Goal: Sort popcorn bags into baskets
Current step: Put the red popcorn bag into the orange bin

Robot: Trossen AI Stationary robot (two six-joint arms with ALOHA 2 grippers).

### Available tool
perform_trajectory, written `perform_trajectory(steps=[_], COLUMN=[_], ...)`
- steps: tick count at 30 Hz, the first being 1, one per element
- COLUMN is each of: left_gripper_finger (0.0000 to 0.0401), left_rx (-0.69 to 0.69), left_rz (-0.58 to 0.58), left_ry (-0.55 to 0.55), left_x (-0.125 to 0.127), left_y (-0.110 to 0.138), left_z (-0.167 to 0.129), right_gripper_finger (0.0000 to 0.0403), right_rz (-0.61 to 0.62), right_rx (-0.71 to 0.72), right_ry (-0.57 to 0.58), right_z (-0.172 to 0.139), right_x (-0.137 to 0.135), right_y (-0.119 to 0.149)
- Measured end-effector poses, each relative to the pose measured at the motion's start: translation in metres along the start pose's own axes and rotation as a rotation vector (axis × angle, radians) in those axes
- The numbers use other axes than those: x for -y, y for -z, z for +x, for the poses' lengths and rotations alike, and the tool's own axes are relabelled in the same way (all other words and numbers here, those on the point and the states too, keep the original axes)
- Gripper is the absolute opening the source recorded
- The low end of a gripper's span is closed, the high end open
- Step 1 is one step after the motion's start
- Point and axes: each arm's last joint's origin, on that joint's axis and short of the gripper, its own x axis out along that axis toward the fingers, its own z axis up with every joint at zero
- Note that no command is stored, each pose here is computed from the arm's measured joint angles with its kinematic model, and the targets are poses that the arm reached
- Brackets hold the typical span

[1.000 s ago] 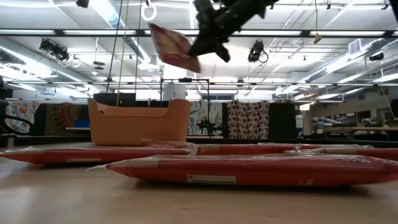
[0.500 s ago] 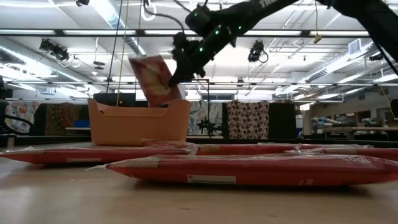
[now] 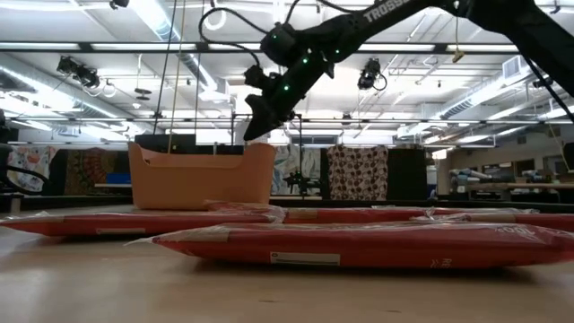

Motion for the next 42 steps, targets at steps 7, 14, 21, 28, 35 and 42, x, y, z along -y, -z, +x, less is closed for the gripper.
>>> perform_trajectory(steps=[7,14,21,28,35,42], left_gripper_finger=[0.0096,0.0096,0.0096,0.0096,0.0096,0.0096], left_rx=[-0.056,-0.153,-0.206,-0.242,-0.257,-0.257], left_rz=[0.016,0.055,0.101,0.13,0.132,0.132], left_ry=[-0.039,-0.107,-0.139,-0.161,-0.171,-0.171], left_x=[-0.004,-0.011,-0.014,-0.017,-0.018,-0.018], left_y=[0.005,0.015,0.02,0.024,0.026,0.026], left_z=[0.0,0.002,0.01,0.021,0.027,0.027], right_gripper_finger=[0.0152,0.015,0.0149,0.0149,0.0149,0.0153], right_rz=[0.026,0.043,0.193,0.274,0.375,0.499], right_rx=[0.065,-0.096,-0.413,-0.498,-0.479,-0.59], right_ry=[0.029,-0.09,-0.153,-0.127,-0.12,-0.214], right_z=[-0.049,-0.104,-0.138,-0.16,-0.168,-0.163], right_x=[0.007,-0.003,-0.004,-0.001,-0.011,-0.007], right_y=[-0.024,-0.021,0.006,0.037,0.085,0.132])
